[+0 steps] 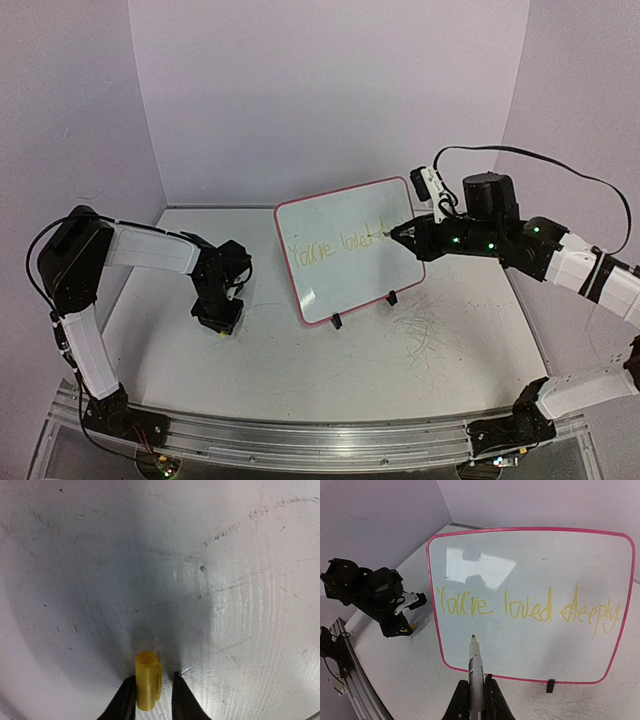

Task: Write a sentence on the whiteboard
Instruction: Pick up the pen cap from the center of the board, then insert the whiteboard marker without the cap into the center of the board.

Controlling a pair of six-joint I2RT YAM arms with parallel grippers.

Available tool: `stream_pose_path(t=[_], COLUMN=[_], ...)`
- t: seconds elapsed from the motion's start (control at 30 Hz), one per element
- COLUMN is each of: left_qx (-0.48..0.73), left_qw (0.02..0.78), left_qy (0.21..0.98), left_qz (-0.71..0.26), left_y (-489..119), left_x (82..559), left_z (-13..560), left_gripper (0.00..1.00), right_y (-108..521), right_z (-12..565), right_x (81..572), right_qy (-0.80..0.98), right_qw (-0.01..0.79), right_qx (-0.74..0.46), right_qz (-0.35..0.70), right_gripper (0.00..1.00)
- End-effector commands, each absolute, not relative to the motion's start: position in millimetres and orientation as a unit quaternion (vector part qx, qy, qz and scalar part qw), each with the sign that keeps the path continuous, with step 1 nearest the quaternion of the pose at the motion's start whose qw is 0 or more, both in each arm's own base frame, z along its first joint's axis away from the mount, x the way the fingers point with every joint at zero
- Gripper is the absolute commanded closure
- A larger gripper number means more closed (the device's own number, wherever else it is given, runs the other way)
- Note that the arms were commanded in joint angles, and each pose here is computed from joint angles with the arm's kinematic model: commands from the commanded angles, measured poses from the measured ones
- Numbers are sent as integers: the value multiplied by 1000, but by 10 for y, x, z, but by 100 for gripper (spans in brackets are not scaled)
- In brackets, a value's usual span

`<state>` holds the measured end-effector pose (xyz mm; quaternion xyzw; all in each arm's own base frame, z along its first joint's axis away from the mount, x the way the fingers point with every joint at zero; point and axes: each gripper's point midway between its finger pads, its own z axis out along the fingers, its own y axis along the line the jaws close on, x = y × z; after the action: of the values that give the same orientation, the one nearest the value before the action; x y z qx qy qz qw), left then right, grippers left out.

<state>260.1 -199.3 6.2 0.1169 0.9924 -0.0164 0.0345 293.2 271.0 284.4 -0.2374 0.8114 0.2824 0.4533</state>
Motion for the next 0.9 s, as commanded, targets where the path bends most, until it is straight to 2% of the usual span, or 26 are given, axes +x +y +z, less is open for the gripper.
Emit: stream_pose_path(t=[0.0,0.3,0.43,0.53,0.6,0.7,0.77,0.87], left_qx=[121,104,70,73,136,295,379,450], left_qw=[10,70,125,209,294,397,438,464], left_qy=[993,992,989,971,938,851,797,751], left_qz=[0,-2,-36,-93,-126,-175,-170,-136], left_y=[-1941,-1899,-1888,-2013,-2314,-2957,-3207,-3396], left_x=[2533,2644,2646,2646,2547,2105,1907,1872], left_z=[-59,311,772,1381,1894,2399,2439,2319], left_gripper=[81,97,100,100,100,100,100,100], right_y=[2691,2705,2731,2806,2906,3109,3243,3435], right_z=[3024,2996,3036,3055,3037,2962,2906,2879], right_x=[2928,2980,3011,3012,2978,2867,2783,2628], right_qy=[794,798,796,794,792,785,778,768], right_qw=[480,479,481,474,457,415,383,343], right_qx=[-237,-234,-236,-245,-260,-289,-309,-330], right_qz=[287,281,281,292,312,358,390,429], right_gripper=[100,100,100,100,100,100,100,100])
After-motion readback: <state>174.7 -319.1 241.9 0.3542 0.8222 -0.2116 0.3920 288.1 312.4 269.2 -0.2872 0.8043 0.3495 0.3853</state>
